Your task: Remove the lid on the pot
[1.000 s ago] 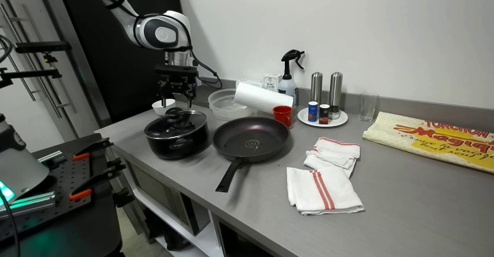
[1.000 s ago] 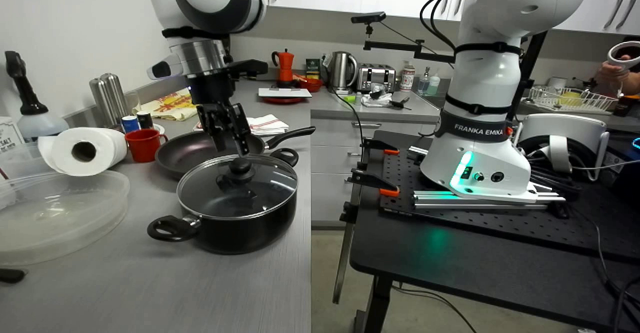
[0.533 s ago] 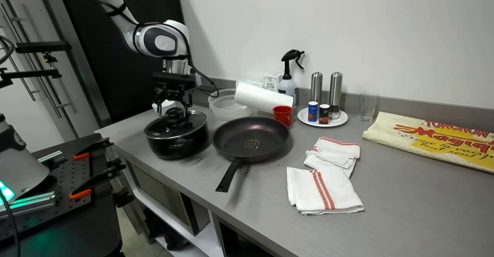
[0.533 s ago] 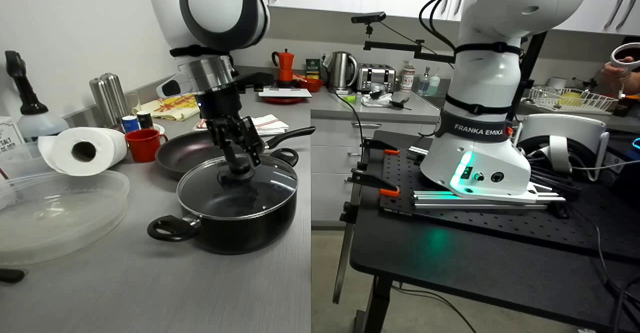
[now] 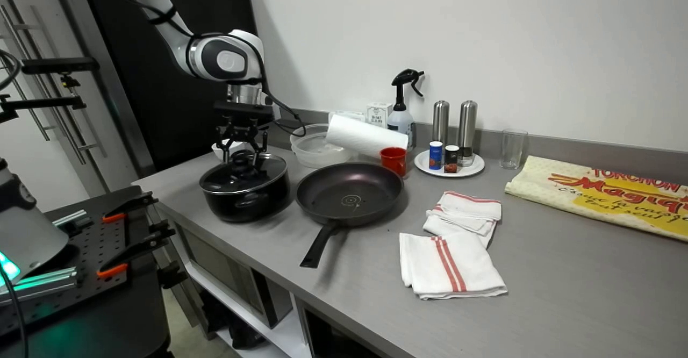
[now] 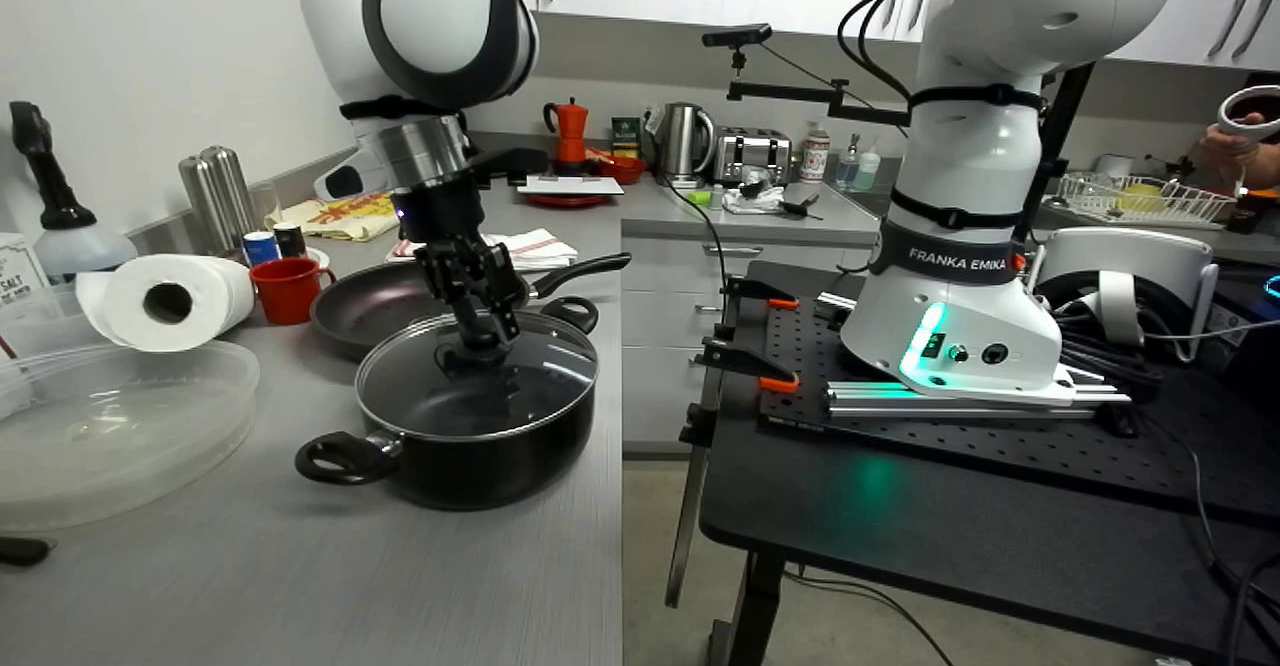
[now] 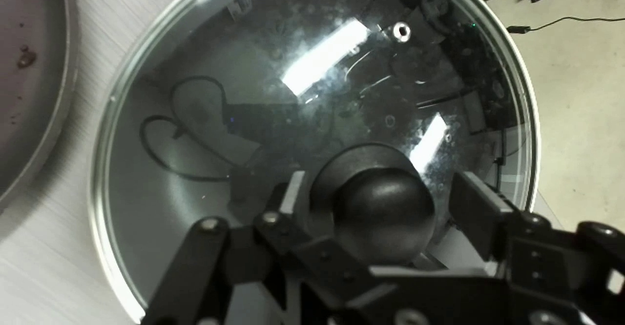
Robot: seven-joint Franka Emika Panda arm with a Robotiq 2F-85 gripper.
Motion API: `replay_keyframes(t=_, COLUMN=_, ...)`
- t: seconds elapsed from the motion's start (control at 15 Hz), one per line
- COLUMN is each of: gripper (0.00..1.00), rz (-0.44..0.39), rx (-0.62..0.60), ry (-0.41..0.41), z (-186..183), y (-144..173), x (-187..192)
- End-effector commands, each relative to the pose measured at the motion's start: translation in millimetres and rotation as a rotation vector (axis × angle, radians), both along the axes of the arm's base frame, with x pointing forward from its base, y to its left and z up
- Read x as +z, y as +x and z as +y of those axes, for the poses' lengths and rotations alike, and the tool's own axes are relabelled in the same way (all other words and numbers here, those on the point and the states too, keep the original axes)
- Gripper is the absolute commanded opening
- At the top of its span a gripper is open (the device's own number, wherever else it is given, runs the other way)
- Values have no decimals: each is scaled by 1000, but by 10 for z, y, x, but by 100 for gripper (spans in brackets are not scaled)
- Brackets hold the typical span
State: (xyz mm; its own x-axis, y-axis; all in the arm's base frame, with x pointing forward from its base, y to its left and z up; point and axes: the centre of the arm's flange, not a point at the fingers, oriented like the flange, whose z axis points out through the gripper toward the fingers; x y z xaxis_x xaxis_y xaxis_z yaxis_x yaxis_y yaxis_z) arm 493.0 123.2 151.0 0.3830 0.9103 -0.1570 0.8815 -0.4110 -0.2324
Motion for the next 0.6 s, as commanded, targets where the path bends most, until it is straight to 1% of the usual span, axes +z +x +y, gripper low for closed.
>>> replay_keyframes(t=0.0, gripper=45, rz=-13, rx=16, ry=-8, z=25, y=-1, x=-16)
replay_keyframes(t=0.07, gripper=38, rz=-15, rx=15, ry=-8, z=24, y=2, x=-9)
replay_keyframes(t=0.13, gripper=34, rz=-17, rx=16, ry=-8, z=29, y=1, x=9)
replay_keyframes(t=0.2, gripper=33, rz=-17, rx=16, ry=-8, z=33, y=-5, x=7)
replay_keyframes(t=0.27, gripper=26, rz=-16, rx=18, ry=-9, z=36, y=-7, x=19)
replay_keyframes(t=0.53, gripper=26, rz=-23, rx=21, ry=-10, z=52, y=-34, x=66)
